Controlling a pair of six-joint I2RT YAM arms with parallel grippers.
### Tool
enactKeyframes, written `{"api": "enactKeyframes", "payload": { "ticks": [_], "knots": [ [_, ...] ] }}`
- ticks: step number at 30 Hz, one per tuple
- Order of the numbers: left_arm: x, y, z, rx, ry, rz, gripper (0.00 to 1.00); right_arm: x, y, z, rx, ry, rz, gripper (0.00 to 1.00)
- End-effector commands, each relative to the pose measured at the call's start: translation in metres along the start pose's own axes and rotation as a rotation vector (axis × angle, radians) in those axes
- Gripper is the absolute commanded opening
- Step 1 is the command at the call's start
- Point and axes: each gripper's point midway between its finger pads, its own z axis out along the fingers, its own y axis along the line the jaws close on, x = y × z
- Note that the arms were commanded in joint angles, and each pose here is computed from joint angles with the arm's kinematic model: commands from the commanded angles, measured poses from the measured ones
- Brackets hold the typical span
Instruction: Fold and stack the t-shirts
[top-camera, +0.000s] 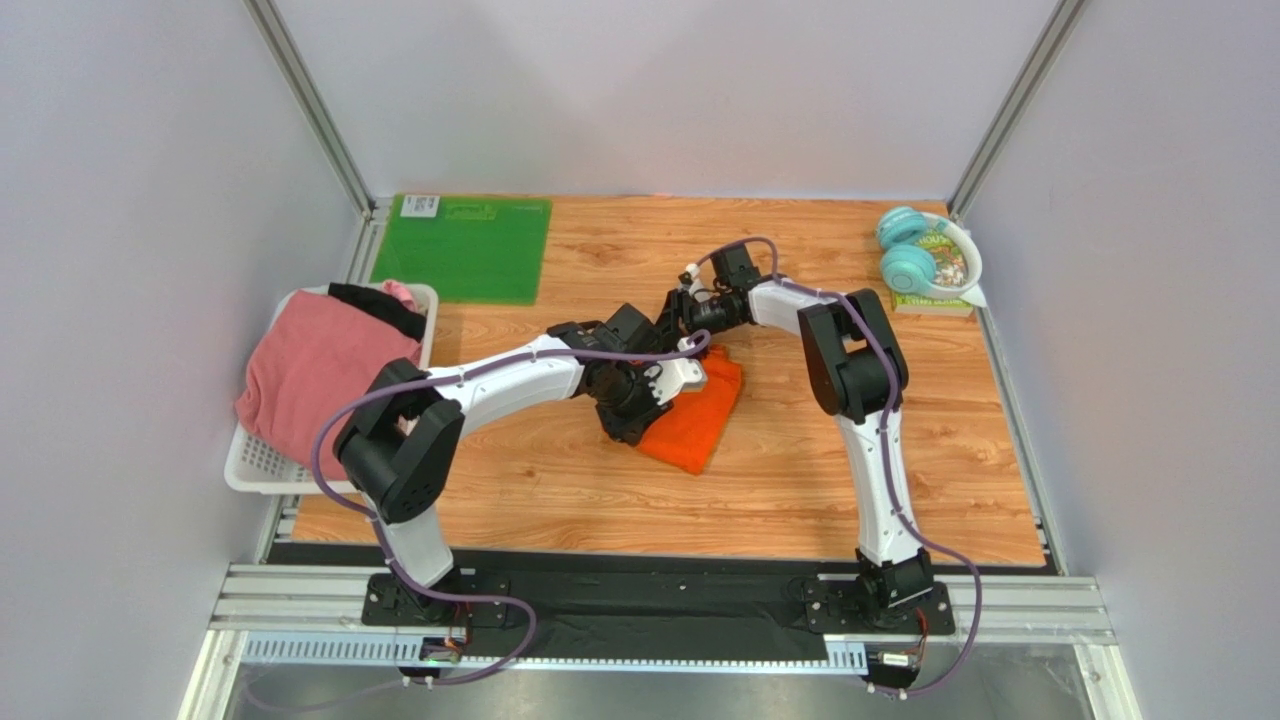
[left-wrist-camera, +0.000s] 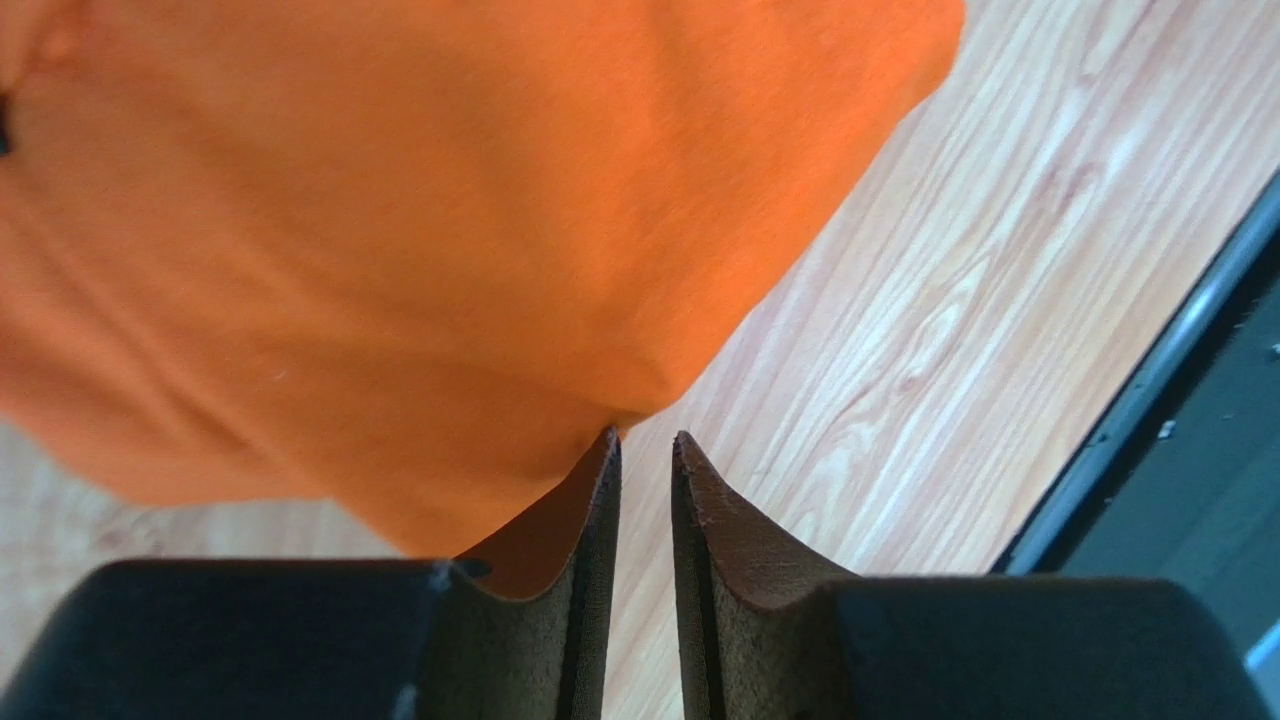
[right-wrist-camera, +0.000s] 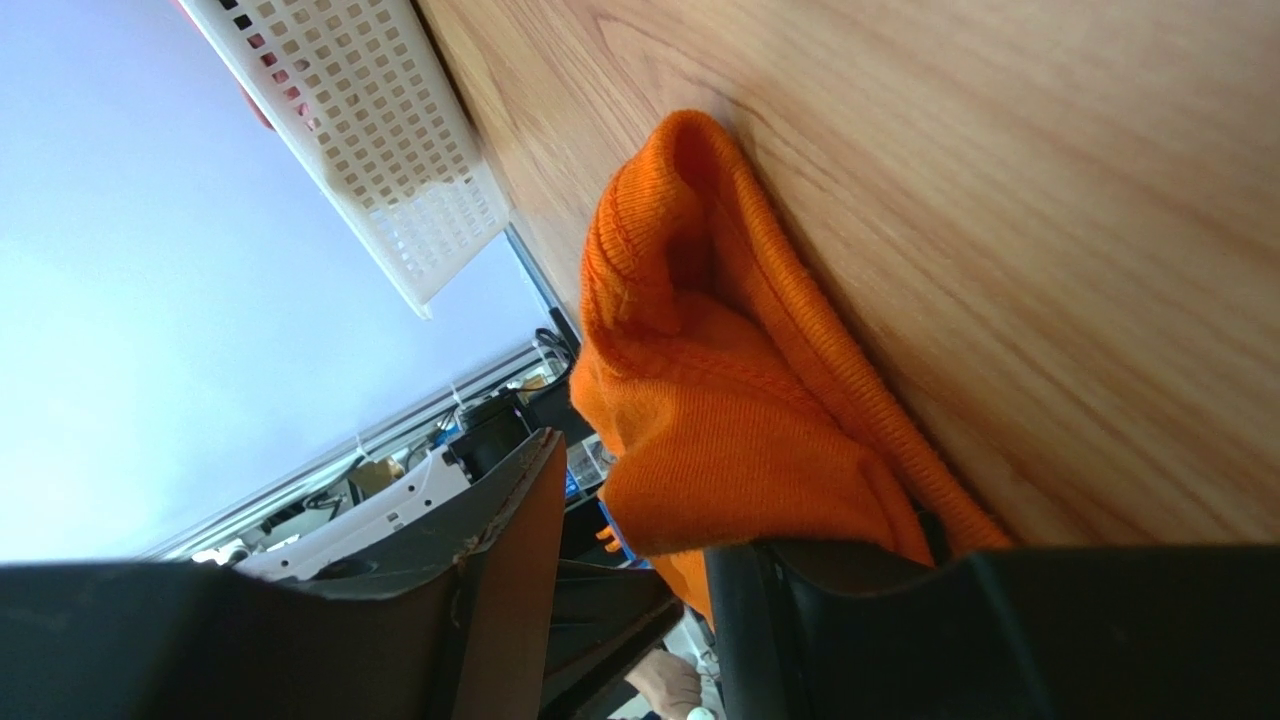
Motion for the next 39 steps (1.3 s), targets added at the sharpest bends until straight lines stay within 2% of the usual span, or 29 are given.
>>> {"api": "enactKeyframes", "payload": {
  "ticks": [1,6,11,13,17,21,23,27,30,34,37,39],
  "knots": [
    [-0.01,0.024,-0.02,-0.129,-0.059,0.091,0.25,-0.005,-0.037,0.006,0.072,-0.018,0.037,0.44],
    [-0.007,0.043,-0.01,-0.131,-0.054,0.009,0.23,0.0,-0.054,0.007,0.094,-0.013,0.065,0.44],
    [0.002,0.044,0.012,-0.1,-0.019,-0.026,0.21,0.004,-0.07,0.003,0.129,-0.027,0.083,0.44],
    [0.005,0.046,0.018,-0.099,-0.008,-0.036,0.2,0.001,-0.065,-0.004,0.12,-0.04,0.077,0.46],
    [0.006,0.047,0.024,-0.093,0.007,-0.049,0.19,-0.007,-0.034,-0.039,0.13,-0.118,0.017,0.56],
    [0.001,0.046,0.016,-0.095,-0.011,-0.041,0.19,-0.022,-0.005,-0.094,0.138,-0.272,-0.013,0.56],
    [-0.001,0.043,0.009,-0.09,-0.015,-0.042,0.19,-0.018,0.008,-0.1,0.109,-0.291,-0.027,0.56],
    [-0.011,0.042,-0.003,-0.101,-0.042,-0.022,0.18,0.011,0.027,-0.092,0.061,-0.237,-0.059,0.55],
    [-0.013,0.044,-0.008,-0.117,-0.049,-0.012,0.18,0.04,0.024,-0.079,0.039,-0.18,-0.054,0.55],
    [-0.014,0.044,-0.009,-0.118,-0.051,-0.007,0.17,0.059,-0.002,-0.064,0.052,-0.126,-0.013,0.54],
    [-0.012,0.044,-0.01,-0.121,-0.047,-0.009,0.17,0.06,-0.027,-0.053,0.068,-0.085,0.038,0.53],
    [-0.011,0.044,-0.01,-0.122,-0.045,-0.005,0.16,0.05,-0.051,-0.05,0.138,-0.108,0.048,0.52]
  ]
}}
